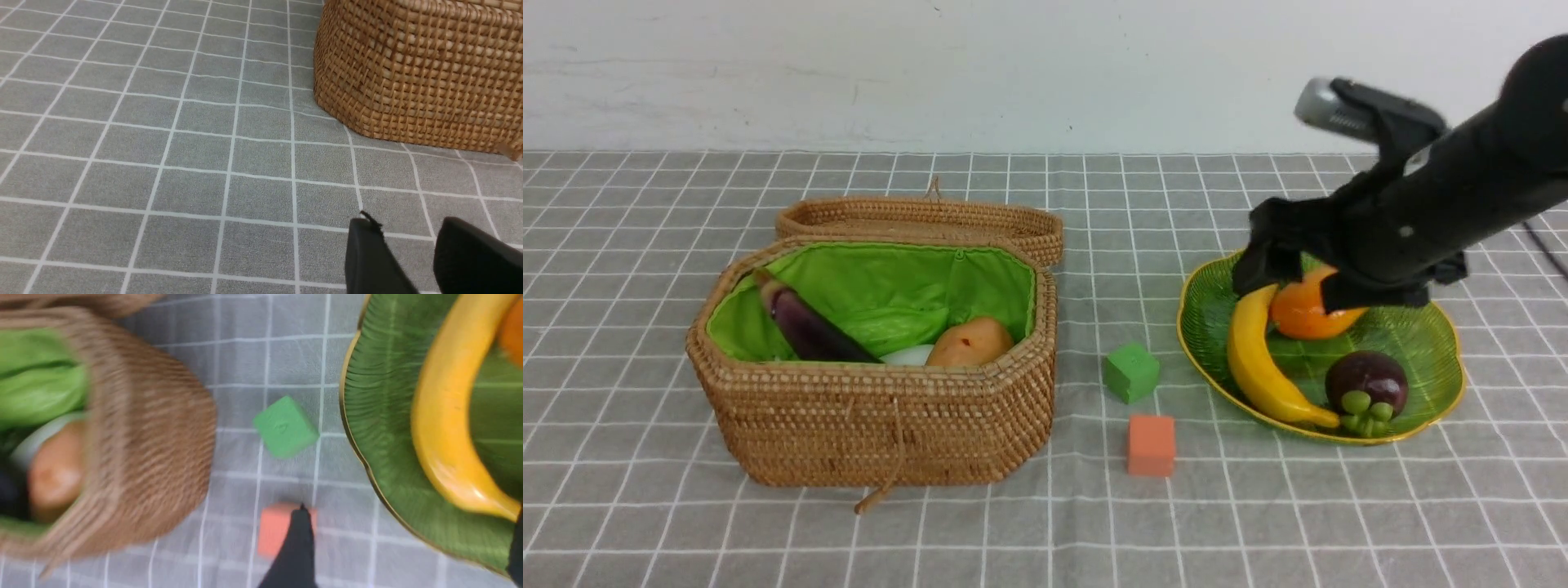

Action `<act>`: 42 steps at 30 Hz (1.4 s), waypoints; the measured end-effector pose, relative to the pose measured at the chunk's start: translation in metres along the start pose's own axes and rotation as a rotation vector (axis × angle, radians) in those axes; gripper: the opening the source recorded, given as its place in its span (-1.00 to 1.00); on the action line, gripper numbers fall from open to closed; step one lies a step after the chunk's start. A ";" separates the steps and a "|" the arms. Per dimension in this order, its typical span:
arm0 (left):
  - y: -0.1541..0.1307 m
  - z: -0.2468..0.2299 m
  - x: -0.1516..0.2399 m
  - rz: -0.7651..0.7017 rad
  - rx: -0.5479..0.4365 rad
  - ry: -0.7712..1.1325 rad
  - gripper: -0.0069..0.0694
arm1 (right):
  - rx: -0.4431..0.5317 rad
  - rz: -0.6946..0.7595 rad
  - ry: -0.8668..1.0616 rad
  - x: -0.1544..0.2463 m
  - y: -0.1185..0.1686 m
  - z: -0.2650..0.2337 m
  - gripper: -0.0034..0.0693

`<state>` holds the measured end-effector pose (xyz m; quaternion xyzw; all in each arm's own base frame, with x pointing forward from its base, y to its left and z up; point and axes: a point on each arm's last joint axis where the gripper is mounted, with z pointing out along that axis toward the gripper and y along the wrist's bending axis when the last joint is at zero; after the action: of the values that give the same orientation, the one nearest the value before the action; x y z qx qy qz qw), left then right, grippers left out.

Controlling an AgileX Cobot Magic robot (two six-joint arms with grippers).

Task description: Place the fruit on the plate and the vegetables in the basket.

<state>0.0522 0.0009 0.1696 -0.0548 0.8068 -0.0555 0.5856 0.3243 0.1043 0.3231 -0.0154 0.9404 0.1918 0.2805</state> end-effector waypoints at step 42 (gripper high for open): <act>0.000 0.000 0.000 0.000 0.000 0.000 -0.20 | 0.219 -0.051 0.121 0.202 -0.061 -0.075 -0.94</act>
<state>0.0522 0.0009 0.1696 -0.0548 0.8068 -0.0555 0.5856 0.1235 0.0362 0.2522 -0.0200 0.9702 0.0793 0.2281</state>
